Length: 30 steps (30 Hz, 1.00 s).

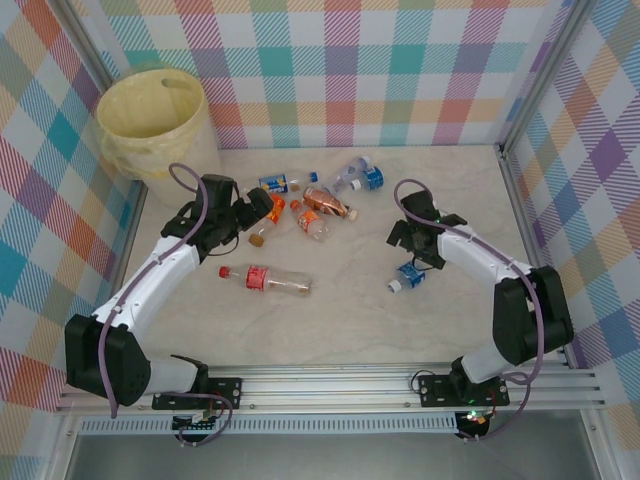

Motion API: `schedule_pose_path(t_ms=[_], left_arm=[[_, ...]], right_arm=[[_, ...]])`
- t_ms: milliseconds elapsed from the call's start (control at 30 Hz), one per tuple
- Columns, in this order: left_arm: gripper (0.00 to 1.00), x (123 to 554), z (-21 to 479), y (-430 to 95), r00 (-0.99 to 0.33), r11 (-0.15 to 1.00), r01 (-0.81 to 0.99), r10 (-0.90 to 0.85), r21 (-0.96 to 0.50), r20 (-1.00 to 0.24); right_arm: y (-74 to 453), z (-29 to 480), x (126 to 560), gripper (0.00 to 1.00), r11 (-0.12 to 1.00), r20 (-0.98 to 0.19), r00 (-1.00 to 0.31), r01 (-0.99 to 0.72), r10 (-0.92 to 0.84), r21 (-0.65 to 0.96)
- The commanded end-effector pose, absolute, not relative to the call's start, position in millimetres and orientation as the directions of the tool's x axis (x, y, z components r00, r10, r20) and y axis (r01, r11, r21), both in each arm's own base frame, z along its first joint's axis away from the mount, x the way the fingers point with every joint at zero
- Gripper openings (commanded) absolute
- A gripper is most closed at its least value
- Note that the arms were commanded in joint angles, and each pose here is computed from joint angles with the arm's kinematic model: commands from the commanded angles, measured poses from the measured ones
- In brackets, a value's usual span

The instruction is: Put the plastic bottles in the bin

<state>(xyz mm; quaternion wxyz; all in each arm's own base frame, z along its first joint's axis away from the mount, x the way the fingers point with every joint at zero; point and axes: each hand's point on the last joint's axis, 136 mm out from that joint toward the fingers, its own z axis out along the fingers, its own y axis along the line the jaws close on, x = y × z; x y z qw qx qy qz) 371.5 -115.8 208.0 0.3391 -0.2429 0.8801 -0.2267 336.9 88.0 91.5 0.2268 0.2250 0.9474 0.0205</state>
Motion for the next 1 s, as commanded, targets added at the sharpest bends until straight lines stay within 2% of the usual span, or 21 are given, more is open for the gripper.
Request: schedule_pose_path(t_ms=[0,200,333,500,700,800,967], left_arm=[[1.00,370,201,-114,-0.664,0.777,-0.281,-0.581,-0.563,-0.470],[1.00,366,193,-107,-0.664,0.780,-0.298,-0.584,-0.551,-0.467],[1.00,364,186,-104,-0.670,0.773,-0.310,-0.590,-0.553,-0.450],[1.00,361,182,-102,-0.669,0.771,-0.319,-0.595,-0.552,-0.445],[1.00,360,178,-100,-0.670,0.771,-0.327,-0.597,-0.547,-0.441],[1.00,358,179,-98,-0.670,0.770,-0.329,-0.599,-0.547,-0.439],[1.00,354,181,-96,-0.666,0.770,-0.328,-0.599,-0.547,-0.444]], right_arm=[[82,120,322,1.00,0.892,-0.417,-0.793,0.433,0.444,0.126],[79,89,265,1.00,0.772,-0.247,-0.732,0.613,0.635,0.168],[74,64,243,1.00,0.708,-0.179,-0.686,0.697,0.705,0.116],[65,49,231,1.00,0.695,-0.170,-0.680,0.718,0.713,0.040],[72,35,246,0.99,0.720,-0.169,-0.704,0.692,0.690,0.055],[73,25,245,0.94,0.690,-0.158,-0.676,0.721,0.719,0.056],[69,20,247,0.81,0.684,-0.188,-0.664,0.727,0.724,0.066]])
